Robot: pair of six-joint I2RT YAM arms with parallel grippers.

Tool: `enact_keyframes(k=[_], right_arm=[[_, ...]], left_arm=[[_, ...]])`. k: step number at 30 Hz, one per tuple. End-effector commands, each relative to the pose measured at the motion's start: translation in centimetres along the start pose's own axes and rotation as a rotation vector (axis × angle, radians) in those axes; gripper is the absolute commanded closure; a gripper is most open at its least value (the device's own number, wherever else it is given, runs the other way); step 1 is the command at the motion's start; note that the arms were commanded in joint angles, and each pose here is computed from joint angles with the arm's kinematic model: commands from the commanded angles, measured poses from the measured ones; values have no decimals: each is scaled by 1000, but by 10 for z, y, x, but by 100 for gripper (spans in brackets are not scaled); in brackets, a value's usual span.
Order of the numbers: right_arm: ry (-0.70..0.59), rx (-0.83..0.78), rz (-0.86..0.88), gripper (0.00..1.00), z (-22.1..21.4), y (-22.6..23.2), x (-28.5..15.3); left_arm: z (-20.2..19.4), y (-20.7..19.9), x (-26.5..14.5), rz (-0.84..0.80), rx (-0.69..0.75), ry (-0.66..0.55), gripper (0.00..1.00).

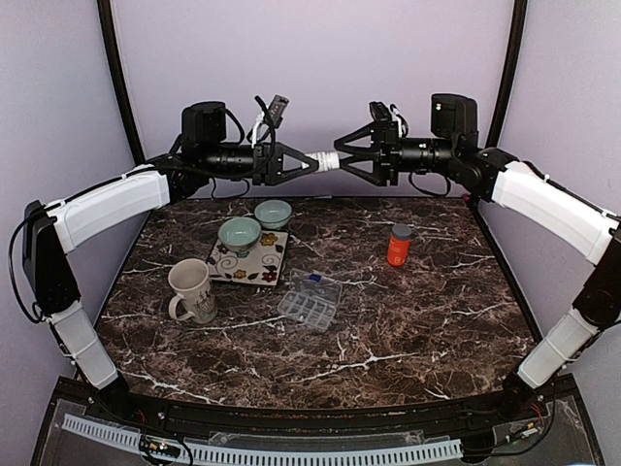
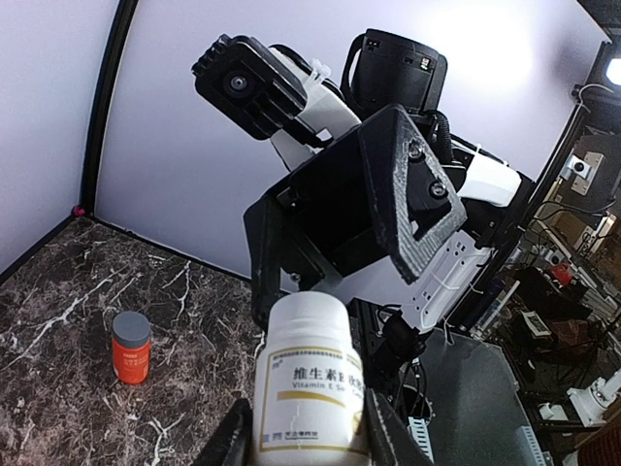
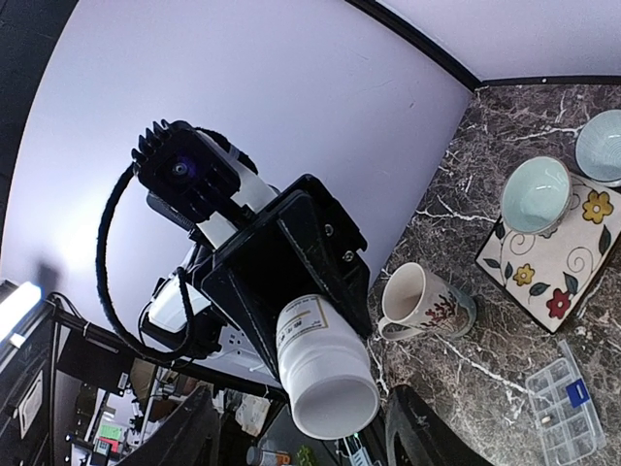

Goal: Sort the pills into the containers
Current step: Unscrew the lid of the pill bottle.

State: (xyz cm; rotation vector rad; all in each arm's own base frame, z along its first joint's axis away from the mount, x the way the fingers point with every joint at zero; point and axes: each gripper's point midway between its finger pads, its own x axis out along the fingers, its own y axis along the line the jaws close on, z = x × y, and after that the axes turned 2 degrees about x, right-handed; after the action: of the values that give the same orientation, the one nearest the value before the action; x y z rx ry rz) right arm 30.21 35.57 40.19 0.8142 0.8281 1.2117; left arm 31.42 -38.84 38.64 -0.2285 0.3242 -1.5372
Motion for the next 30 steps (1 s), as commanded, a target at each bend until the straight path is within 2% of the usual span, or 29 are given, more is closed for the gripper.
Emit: enact_keyframes(k=[1,12,19,30], right_arm=[[-11,-31,42,42,9,12,0],[-7,-29,39,44,8,7,3],[2,-32,45,64,8,8,4],[8,-34,43,56,4,7,1]], left_arm=[[23,-22,-9,-5,80,-32,100],[23,-33,1,-35,88,-22,100],[22,-31,2,-23,91,-20,100],[25,-27,3,-2,102,-27,100]])
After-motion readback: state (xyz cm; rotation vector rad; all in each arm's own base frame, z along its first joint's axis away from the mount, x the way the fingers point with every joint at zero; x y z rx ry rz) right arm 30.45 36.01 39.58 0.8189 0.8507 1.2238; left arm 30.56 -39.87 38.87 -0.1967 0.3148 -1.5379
